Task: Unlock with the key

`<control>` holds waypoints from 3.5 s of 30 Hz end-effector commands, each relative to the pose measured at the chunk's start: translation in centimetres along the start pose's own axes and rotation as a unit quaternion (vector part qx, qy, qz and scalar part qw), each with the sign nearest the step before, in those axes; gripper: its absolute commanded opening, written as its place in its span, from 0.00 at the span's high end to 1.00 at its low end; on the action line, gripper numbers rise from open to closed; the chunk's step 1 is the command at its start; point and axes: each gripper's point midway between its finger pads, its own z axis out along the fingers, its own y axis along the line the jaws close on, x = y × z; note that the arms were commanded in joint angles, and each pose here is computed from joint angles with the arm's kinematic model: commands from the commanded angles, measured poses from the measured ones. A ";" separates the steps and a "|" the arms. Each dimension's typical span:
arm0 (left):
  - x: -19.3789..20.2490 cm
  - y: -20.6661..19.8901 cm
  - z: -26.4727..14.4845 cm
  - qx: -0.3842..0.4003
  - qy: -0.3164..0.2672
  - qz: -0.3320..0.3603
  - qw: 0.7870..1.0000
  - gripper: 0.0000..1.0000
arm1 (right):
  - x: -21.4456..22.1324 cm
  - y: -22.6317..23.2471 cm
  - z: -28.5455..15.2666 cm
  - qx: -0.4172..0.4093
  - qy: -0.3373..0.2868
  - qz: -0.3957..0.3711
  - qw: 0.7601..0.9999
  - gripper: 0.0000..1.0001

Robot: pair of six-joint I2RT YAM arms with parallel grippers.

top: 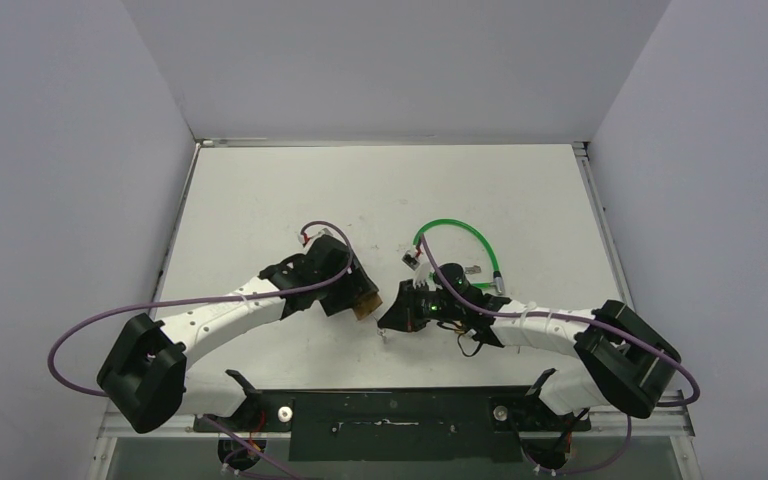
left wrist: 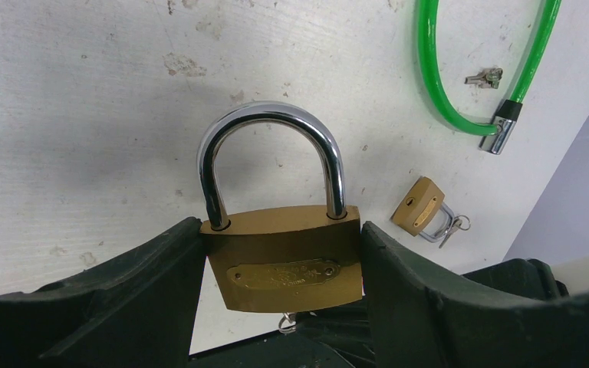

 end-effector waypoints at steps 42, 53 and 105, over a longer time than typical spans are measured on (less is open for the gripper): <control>0.3 -5.8 -1.5 0.130 0.031 -0.056 0.989 0.88 | -7.9 -0.1 2.3 0.035 -0.088 0.029 0.995 1.00; -1.7 -8.8 -5.3 0.209 -0.004 -0.076 0.975 0.94 | -11.4 4.9 -0.8 -0.115 -0.151 0.106 0.976 1.00; -8.5 -13.9 -10.7 0.355 -0.114 -0.120 0.920 0.37 | -17.1 7.0 -2.7 -0.044 -0.215 -0.053 0.974 1.00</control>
